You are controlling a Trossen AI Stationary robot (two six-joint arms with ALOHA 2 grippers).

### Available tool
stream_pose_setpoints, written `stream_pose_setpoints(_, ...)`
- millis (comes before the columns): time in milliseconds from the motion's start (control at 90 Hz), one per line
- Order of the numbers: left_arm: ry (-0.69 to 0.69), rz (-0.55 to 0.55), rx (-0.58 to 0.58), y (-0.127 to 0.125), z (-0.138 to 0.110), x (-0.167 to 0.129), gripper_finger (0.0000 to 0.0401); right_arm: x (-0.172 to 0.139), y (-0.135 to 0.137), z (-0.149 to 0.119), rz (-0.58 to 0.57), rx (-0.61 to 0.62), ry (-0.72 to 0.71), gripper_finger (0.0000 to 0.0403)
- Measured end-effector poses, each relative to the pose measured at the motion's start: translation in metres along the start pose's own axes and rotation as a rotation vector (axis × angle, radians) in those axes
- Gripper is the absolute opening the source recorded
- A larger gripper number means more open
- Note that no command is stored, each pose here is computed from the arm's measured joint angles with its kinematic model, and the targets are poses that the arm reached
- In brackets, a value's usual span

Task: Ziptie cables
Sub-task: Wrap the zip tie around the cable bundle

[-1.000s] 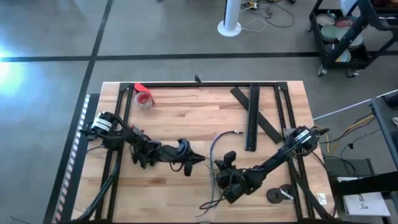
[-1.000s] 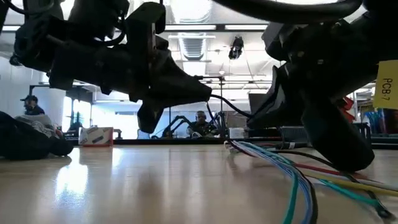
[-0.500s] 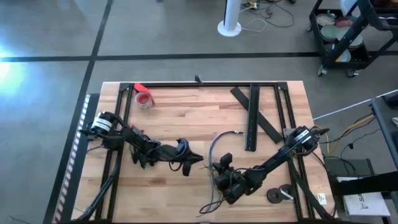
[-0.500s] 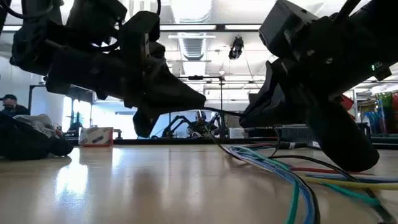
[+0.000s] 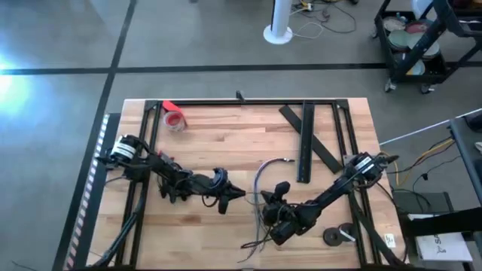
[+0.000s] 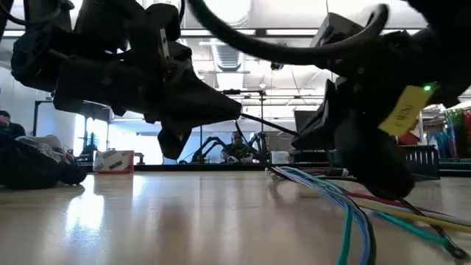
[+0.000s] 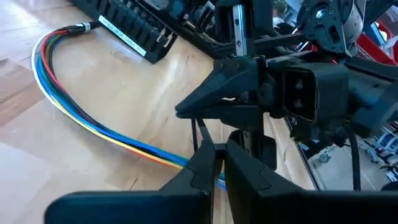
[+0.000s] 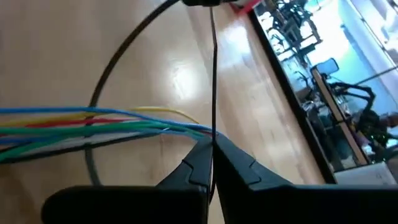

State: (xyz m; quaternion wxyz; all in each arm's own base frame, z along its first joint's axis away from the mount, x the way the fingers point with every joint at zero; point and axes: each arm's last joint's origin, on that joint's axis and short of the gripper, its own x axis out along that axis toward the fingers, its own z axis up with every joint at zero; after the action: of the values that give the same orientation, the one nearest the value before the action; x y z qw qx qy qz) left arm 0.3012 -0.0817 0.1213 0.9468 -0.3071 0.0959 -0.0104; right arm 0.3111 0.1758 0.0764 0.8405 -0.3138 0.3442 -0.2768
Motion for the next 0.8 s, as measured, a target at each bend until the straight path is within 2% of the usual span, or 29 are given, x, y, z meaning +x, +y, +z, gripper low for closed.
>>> stream_pose_setpoints(233, -0.014, 0.012, -0.010, 0.0003, 0.0005, -0.0002, 0.0007, 0.0025, -0.0017, 0.0007, -0.024, -0.032, -0.002, 0.0000)
stream_pose_setpoints(800, -0.028, 0.032, -0.020, 0.0021, 0.0017, -0.0001, 0.0007, 0.0002, -0.0006, 0.0012, -0.001, -0.076, -0.004, 0.0000)
